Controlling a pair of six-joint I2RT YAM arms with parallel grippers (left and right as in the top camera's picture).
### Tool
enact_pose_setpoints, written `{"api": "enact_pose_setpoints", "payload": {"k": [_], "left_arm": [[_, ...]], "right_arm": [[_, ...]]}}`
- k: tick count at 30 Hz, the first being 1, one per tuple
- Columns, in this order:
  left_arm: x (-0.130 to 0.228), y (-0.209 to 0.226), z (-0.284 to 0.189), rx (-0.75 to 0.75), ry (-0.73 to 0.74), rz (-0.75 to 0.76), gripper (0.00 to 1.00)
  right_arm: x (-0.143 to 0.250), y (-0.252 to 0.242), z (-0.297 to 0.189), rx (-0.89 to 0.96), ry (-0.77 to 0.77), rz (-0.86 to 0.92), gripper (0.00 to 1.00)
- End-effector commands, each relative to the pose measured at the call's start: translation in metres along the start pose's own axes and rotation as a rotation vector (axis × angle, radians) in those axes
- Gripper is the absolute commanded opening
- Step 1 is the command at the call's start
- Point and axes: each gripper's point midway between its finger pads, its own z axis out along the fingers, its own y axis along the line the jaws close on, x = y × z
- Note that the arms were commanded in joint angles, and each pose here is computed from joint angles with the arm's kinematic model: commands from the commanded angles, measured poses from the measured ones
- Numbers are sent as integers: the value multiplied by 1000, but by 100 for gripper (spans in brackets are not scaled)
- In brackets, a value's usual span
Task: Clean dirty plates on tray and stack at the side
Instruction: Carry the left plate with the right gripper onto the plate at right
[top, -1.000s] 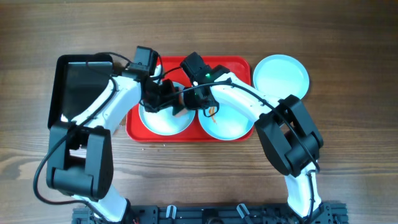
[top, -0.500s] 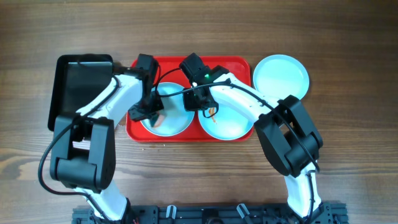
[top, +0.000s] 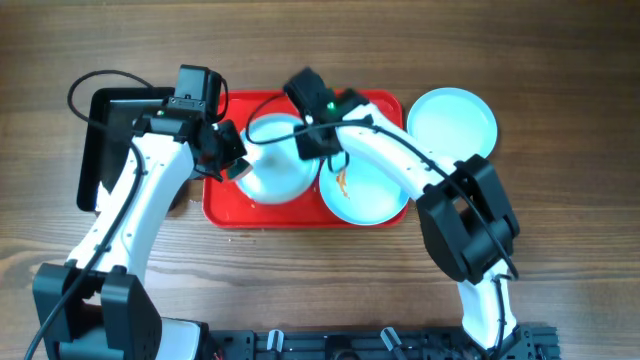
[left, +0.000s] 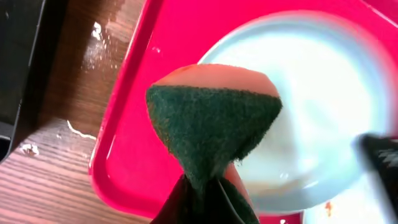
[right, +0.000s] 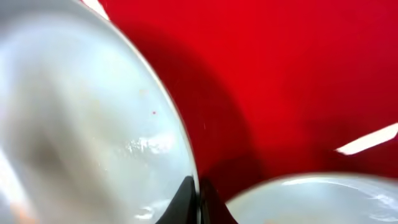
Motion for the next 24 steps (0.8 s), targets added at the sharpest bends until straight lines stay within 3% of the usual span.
{"api": "enact_pose_setpoints", "payload": {"k": [1,4,10,17,24], "left_arm": [[-5,7,-8,16,7,-40,4],[4,9,-1,9,29,-35,4],[25,-6,32,131,107,-35,4],[27,-5,36,129,110,-35,4],[28,-5,36,128,111,-36,4]], "right_arm": [[-62,-29,-67,191,-221,-84,4],[-89,-56,-109,386,-311,-138,4],[-100,-79,-156,742,-388,-283,4],[-102,-31,-209,1040,-490,-487,4],[-101,-25,-240,1216,-503,-502,4]]}}
